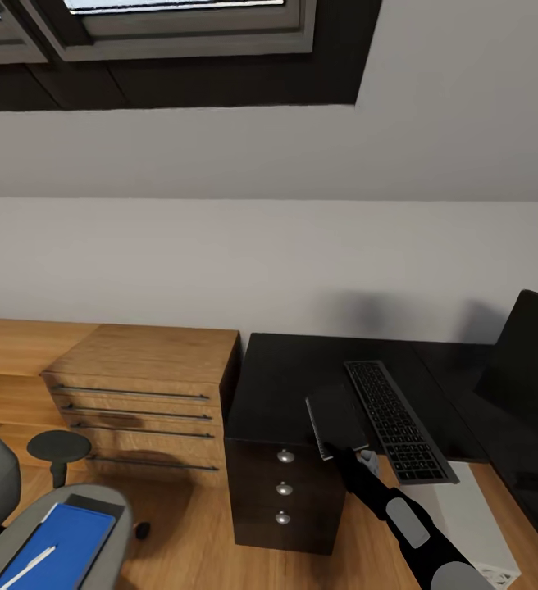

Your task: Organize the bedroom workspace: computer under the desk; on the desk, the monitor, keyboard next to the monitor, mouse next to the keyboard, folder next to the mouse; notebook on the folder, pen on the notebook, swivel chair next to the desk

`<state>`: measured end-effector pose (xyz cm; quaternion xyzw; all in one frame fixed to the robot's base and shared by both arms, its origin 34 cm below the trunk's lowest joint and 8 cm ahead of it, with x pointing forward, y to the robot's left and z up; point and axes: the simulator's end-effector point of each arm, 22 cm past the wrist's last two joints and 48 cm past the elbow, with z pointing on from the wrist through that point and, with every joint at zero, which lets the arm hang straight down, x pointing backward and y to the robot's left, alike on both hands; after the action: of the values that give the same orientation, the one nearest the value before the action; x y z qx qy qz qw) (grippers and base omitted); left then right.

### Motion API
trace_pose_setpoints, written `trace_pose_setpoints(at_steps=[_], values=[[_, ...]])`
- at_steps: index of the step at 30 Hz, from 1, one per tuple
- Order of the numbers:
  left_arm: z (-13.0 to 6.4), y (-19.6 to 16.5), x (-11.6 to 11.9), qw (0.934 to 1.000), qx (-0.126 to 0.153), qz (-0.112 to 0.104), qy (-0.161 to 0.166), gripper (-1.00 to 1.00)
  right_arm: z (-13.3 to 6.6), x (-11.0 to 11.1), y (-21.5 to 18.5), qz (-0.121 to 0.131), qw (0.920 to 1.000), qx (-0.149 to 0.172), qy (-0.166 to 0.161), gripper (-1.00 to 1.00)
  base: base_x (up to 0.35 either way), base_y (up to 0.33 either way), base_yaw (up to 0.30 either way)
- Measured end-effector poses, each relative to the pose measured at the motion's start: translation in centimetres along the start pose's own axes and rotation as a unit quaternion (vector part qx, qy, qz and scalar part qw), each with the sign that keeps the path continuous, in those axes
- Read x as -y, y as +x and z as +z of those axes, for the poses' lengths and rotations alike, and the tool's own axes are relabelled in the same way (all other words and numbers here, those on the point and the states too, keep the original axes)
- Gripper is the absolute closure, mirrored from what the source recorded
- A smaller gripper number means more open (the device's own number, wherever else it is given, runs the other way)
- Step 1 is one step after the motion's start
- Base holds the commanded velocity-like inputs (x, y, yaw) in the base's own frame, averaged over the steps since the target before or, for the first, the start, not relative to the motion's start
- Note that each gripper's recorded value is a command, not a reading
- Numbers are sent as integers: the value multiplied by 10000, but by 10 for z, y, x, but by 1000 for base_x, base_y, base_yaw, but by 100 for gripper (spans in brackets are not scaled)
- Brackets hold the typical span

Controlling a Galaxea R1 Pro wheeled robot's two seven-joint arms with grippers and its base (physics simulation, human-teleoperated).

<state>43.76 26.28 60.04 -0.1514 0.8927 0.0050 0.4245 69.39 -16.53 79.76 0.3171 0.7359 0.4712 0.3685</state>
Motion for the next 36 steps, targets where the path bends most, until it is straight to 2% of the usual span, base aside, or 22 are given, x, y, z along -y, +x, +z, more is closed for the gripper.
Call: trace_pose_setpoints(at_steps=[17, 36], values=[[17, 18, -1, 10000, 0, 0, 15, -100, 8, 22, 7, 1, 10000, -22, -5, 100, 0, 0, 0], [17, 18, -1, 10000, 3, 2, 19, -100, 9, 21, 7, 7, 10000, -21, -16, 100, 0, 0, 0]])
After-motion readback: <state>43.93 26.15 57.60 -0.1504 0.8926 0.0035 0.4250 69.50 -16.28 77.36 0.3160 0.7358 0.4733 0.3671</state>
